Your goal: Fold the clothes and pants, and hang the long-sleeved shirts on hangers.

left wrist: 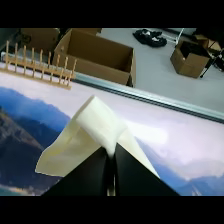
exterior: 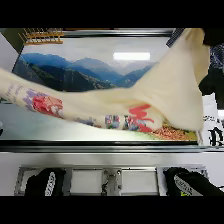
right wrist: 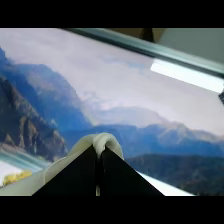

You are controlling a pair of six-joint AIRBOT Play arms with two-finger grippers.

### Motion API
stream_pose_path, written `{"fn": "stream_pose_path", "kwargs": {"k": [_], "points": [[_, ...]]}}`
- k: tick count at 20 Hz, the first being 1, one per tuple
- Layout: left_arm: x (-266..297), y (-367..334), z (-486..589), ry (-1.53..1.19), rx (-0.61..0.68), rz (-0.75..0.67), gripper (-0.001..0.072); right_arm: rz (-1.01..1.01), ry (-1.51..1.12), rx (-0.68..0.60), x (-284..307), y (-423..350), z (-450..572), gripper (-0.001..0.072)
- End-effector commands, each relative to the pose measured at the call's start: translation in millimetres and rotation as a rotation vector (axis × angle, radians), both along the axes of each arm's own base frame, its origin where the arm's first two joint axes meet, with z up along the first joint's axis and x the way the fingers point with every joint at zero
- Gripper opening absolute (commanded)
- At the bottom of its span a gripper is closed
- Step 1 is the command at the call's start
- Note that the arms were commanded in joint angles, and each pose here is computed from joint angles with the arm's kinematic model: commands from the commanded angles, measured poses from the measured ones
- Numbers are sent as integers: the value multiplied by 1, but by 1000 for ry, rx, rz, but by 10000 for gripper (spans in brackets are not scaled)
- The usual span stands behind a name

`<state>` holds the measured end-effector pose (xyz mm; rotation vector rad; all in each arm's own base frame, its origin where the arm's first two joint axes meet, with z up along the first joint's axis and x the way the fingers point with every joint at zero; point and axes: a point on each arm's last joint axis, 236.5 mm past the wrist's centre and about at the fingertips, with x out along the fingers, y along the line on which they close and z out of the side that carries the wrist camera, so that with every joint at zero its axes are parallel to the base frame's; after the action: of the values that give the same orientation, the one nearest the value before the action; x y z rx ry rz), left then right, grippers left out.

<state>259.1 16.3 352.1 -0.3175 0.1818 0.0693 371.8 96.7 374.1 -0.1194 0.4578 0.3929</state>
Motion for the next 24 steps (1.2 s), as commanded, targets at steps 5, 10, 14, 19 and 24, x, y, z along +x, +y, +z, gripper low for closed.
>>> {"fn": "stream_pose_path", "kwargs": {"k": [5,10,14,19,24], "points": [[-7,-17,-218,547,-144,-60,7,-19,643,-48,-16,-3,-247,24],[11,-35,-308,785,-167,-124,7,-171,735,-56,7,-54,-335,578],[33,-35,-338,865,-180,-122,7,-273,850,59,-21,-88,-370,579],[49,-33,-353,939,-193,-121,7,-163,924,239,-39,-29,-441,578],[54,-32,-352,938,-192,-121,7,-96,979,230,-35,20,-487,578]]}}
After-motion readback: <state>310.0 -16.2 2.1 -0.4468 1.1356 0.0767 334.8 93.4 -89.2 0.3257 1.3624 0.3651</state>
